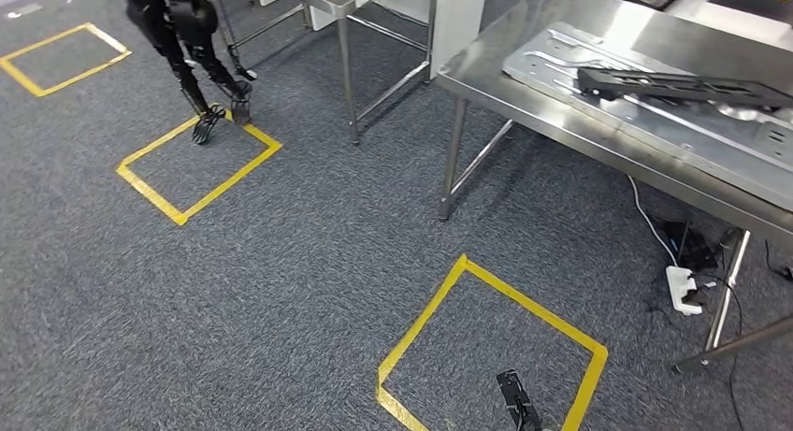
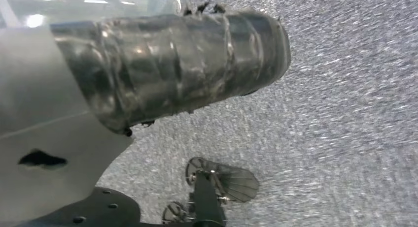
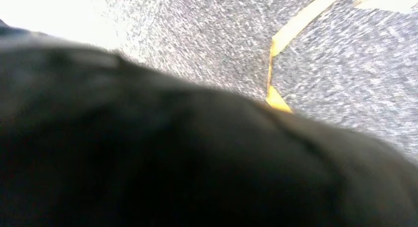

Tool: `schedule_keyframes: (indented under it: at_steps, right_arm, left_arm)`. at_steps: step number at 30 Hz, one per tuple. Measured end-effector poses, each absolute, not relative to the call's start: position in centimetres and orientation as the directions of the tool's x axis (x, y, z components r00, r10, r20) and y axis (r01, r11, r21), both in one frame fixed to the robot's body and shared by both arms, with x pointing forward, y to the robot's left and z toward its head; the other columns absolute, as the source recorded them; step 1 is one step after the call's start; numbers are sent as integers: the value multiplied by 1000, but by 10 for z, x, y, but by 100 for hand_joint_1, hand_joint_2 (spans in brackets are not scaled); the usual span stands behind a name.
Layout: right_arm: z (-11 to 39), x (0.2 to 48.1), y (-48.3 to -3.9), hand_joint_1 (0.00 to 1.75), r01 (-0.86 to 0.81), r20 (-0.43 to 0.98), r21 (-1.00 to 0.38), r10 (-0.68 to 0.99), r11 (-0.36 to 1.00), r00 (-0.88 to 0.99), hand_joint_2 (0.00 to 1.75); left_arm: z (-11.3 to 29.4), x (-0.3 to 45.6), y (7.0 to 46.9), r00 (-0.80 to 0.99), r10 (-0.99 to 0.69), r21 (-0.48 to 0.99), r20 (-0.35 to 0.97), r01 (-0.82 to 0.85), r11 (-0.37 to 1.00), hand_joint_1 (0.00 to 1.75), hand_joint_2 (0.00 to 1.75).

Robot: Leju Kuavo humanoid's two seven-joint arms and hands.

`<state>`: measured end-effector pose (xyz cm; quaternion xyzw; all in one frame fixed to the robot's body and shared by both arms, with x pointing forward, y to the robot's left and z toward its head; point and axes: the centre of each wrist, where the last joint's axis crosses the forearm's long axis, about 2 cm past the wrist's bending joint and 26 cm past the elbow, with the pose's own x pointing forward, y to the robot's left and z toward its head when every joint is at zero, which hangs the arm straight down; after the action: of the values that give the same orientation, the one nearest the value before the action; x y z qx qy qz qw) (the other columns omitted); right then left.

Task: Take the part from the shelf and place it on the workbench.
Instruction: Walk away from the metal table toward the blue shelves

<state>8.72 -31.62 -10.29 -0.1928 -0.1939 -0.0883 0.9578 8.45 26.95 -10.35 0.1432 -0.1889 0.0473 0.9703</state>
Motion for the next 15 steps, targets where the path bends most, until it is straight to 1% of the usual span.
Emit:
schedule_keyframes:
  at_steps: [10, 15]
  right_arm:
    - [-103, 84, -317, 0, 277, 340, -346, -156, 896, 928, 0]
    - [-103, 84, -316, 0, 280, 345, -350, -155, 894, 926, 0]
  left_arm:
    - [-104, 85, 268, 917, 22, 228, 397, -122, 966, 0, 0]
    - [-104, 85, 269, 917, 13, 219, 398, -109, 970, 0, 0]
